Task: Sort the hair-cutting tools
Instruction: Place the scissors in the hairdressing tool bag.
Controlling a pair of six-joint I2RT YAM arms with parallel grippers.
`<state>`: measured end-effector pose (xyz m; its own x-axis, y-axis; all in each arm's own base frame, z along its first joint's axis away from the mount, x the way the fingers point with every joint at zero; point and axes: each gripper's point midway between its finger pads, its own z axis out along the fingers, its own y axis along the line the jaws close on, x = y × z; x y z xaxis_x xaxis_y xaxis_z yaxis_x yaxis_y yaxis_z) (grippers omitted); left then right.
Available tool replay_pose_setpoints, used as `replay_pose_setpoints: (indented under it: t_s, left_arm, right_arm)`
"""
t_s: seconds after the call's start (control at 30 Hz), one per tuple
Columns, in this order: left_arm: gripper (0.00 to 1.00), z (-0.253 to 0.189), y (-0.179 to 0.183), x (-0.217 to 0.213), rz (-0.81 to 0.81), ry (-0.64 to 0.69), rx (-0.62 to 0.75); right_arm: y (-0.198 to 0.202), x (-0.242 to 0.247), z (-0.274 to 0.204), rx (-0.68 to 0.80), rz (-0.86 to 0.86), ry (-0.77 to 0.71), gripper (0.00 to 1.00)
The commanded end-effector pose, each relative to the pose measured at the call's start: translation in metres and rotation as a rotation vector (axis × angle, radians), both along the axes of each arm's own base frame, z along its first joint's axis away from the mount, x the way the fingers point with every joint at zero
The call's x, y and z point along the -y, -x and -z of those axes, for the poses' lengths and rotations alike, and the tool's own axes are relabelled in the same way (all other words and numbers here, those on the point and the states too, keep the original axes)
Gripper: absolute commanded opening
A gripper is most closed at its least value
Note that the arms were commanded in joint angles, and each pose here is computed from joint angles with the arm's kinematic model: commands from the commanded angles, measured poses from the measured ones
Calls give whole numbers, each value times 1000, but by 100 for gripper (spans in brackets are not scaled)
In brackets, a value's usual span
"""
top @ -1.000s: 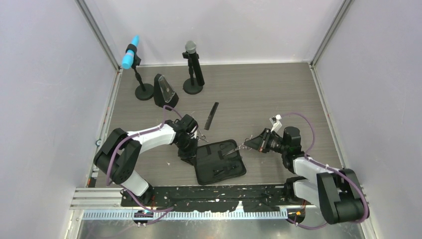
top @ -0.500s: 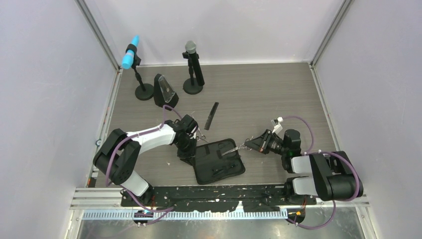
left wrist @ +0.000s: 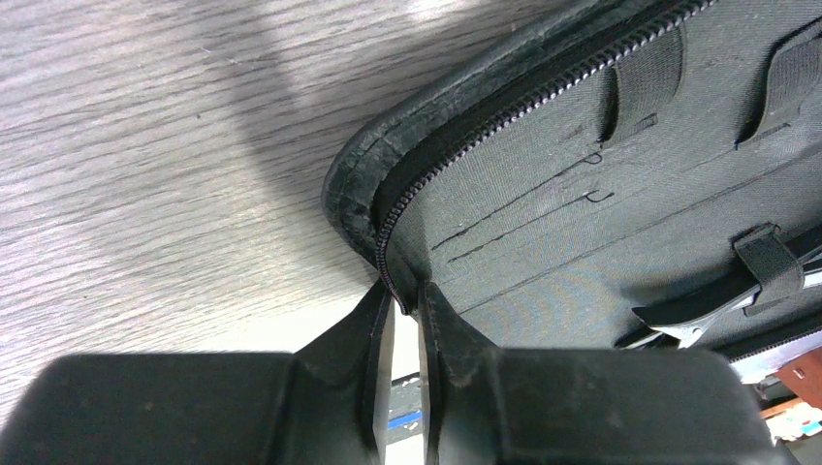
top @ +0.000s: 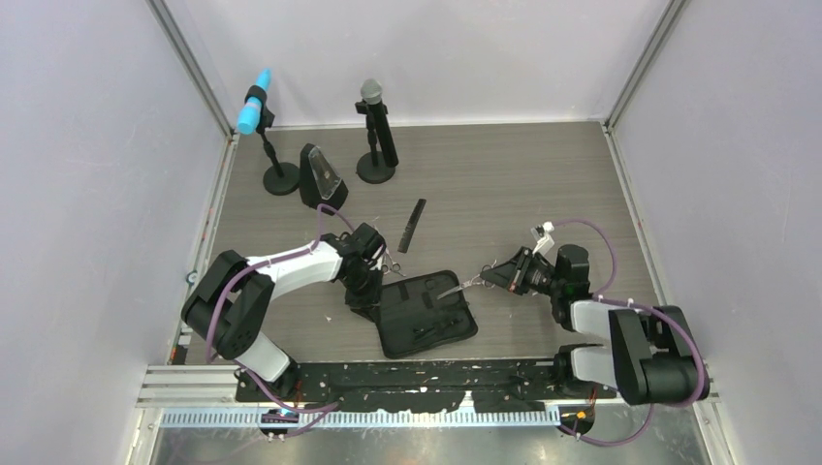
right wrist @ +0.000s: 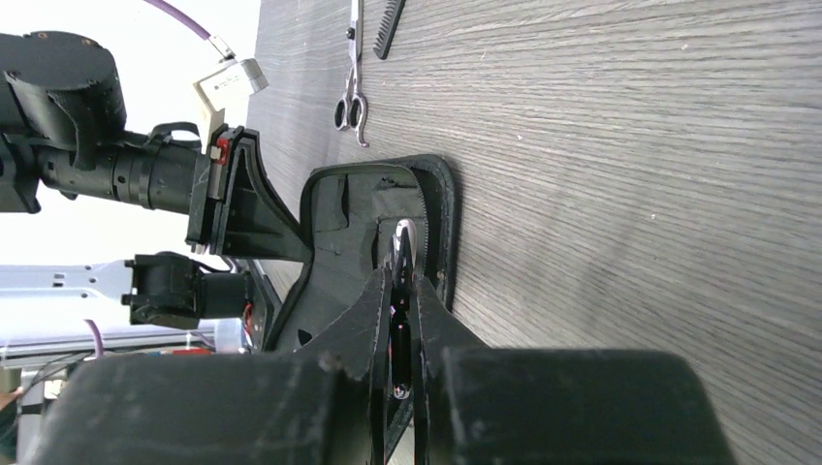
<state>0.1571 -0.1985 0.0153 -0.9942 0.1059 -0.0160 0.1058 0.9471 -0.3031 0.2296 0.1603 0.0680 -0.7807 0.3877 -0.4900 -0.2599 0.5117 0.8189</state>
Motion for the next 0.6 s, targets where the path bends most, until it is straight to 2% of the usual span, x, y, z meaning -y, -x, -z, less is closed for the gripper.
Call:
replay_pose_setpoints:
  t_s: [0.0,0.27,0.3,0.33,0.37,0.4,0.43,0.57]
  left_arm:
    - [15,5,-17,-7,0,-57,66]
    - [14,4,-18,-4,-1,-44,65]
    - [14,4,-18,-4,0,-40,66]
    - [14,4,-18,-4,-2,-40,66]
    - [14,4,-18,-4,-1,-40,64]
    - [14,4,-18,-4,-1,-41,64]
    - [14,4,-18,-4,0,-40,65]
    - [13,3,-18,-3,-3,-33,72]
  right_arm:
    - [3,-7,2,5,-30,-47,5]
    - [5,-27,-1,-23,-90,-132,5]
    - [3,-29,-9,18,-100,-152,5]
    - [6,-31,-5,-30,-97,-178,5]
    - [6,-33,-15,19,-117,-201,5]
    - [10,-35,-12,-34,-121,-230,5]
    - [9,-36,-15,-7,-127,-248,5]
    - [15,-44,-11,-68,-140,-299,5]
